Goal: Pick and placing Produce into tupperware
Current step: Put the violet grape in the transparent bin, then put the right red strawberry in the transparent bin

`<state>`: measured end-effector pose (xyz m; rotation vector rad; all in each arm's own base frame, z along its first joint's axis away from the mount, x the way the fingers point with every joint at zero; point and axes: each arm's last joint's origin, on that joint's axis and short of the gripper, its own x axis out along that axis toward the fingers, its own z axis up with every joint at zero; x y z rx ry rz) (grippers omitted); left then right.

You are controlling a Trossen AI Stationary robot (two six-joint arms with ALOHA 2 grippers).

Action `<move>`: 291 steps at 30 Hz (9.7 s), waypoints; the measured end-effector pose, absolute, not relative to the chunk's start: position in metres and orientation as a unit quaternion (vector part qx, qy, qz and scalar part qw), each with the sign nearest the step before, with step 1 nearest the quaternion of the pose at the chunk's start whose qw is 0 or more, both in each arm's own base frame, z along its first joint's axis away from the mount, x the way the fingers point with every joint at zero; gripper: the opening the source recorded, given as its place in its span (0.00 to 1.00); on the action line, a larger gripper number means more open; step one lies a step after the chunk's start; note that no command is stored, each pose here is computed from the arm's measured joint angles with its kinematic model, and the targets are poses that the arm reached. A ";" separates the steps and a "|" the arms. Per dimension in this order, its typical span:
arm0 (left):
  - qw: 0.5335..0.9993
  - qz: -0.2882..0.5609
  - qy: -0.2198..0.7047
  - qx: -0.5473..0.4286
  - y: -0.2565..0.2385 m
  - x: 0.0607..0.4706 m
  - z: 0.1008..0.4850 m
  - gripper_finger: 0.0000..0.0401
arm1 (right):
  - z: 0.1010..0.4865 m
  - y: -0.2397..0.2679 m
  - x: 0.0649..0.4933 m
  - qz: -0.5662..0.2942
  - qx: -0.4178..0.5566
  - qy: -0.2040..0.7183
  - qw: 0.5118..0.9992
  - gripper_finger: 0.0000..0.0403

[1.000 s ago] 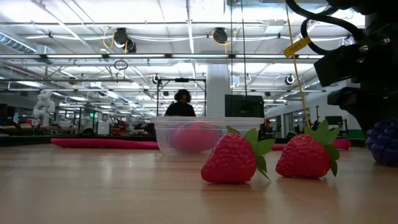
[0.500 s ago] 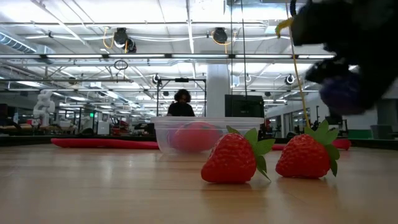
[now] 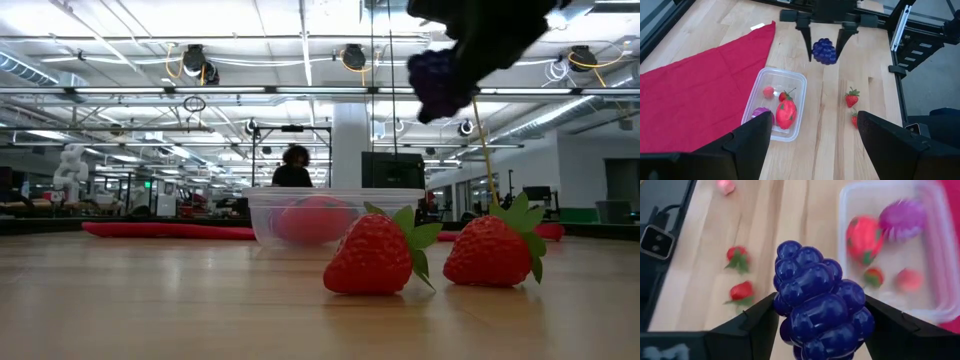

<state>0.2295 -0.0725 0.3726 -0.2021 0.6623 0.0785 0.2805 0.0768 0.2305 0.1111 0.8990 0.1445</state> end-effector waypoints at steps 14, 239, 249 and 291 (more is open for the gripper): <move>0.940 0.038 0.325 -0.099 -0.072 0.229 0.373 0.74 | 0.246 0.025 0.346 0.019 0.012 0.465 0.885 0.59; 0.935 0.057 0.332 -0.115 -0.072 0.228 0.371 0.74 | 0.142 0.170 0.360 0.141 0.027 0.603 0.785 0.71; 0.934 0.057 0.331 -0.117 -0.072 0.228 0.371 0.74 | 0.142 0.170 0.361 0.131 0.041 0.602 0.787 0.67; 0.935 0.056 0.331 -0.115 -0.072 0.228 0.371 0.74 | 0.183 0.153 0.357 0.148 0.032 0.566 0.811 0.37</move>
